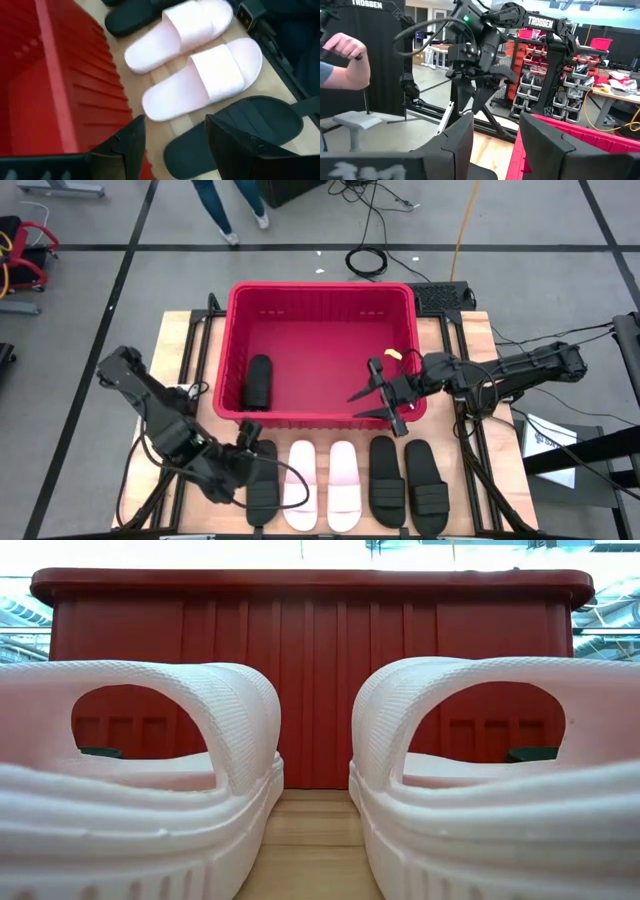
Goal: Pick and place slides into bin
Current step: Put the left black slipper into the red bin
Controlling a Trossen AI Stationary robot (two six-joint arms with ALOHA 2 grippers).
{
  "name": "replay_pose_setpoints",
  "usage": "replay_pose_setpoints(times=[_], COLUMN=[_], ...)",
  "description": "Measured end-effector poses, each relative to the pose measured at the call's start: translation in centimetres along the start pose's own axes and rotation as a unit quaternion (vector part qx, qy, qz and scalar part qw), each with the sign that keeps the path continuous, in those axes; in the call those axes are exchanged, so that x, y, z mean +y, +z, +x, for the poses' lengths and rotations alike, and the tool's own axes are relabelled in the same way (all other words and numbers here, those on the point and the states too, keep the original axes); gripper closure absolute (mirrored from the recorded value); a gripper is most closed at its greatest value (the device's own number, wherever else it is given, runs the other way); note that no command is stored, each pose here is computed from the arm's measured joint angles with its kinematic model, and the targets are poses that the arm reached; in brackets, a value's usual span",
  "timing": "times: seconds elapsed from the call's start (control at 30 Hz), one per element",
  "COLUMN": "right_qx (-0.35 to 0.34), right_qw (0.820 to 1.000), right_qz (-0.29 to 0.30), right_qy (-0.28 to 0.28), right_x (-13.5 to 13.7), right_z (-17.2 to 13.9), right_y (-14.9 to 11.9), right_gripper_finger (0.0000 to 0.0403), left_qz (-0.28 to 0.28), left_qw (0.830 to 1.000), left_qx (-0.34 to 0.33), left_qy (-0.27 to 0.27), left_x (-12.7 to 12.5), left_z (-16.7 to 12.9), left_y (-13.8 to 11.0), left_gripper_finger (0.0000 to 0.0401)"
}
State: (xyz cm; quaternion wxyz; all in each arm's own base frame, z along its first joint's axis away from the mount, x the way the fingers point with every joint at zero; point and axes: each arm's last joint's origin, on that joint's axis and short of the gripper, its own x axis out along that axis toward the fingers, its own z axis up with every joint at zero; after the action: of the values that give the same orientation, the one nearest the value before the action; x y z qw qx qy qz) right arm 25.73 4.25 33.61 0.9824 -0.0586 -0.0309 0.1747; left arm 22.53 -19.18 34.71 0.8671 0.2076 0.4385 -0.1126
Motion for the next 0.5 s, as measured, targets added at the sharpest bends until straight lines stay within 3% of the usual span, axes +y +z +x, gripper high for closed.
replay_pose_setpoints(times=[0.5], right_qx=[0.006], right_qw=[1.000], right_qz=[-0.002], right_qy=[0.006], right_x=[0.3], right_z=[0.1], right_y=[-0.1], right_gripper_finger=[0.0250], left_qz=[-0.093], left_qw=[0.992], left_qx=[0.061], left_qy=[-0.064], left_x=[-1.9], left_z=[2.8], left_y=[-1.5], left_gripper_finger=[0.0203])
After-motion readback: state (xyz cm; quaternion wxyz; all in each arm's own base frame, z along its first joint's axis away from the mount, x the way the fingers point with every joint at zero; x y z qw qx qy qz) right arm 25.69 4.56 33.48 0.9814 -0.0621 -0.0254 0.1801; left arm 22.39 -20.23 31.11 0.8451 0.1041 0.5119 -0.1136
